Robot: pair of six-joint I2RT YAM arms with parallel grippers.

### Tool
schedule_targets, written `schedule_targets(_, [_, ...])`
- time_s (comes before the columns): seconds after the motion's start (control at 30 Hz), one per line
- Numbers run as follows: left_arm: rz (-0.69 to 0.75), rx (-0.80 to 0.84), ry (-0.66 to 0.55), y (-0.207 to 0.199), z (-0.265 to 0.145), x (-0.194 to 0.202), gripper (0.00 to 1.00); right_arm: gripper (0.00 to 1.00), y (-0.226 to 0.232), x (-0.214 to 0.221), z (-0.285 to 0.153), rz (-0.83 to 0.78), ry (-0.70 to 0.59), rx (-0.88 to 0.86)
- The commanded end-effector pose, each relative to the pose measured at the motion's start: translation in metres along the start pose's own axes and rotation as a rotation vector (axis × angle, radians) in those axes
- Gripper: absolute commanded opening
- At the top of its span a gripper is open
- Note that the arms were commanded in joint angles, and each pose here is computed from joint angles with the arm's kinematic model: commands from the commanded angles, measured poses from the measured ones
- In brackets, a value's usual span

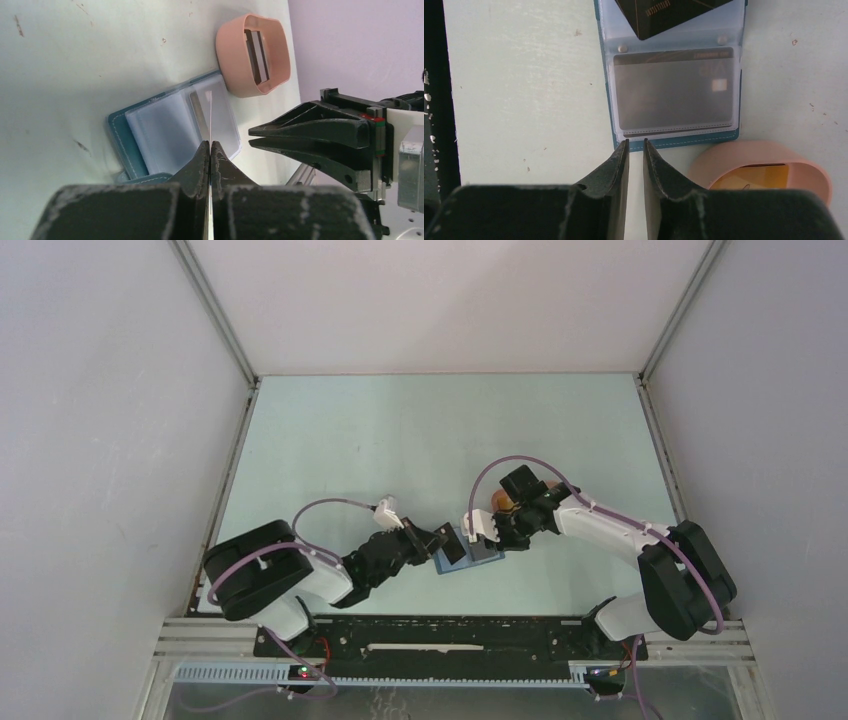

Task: Put the credit cards into the card holder
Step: Insert the credit card into the storage box.

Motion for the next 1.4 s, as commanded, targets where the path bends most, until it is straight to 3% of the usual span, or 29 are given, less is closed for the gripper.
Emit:
schedule_targets(0.0, [-0.077,0.147,-0.014,-0.03,0.009,-0.004,0.0,0.24,-0.005,-0.003,0.001,-0.009,0.0,0.012])
schedule_targets(1.37, [-0.138,0.054,0.0,0.006,0.03,0.003,0.0,0.22,-0.004,-0.005,0.001,-0.015,0.001,0.008])
Point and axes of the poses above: each gripper's point midway between its finger pads, its own z axis out along the fingers, its own y axis along the line the jaws close on, x = y × z, the point moved 7 cm from there along -z, back along the fingers, and after that the axes turned 14 degrees about -z, right-handed, at the moved point
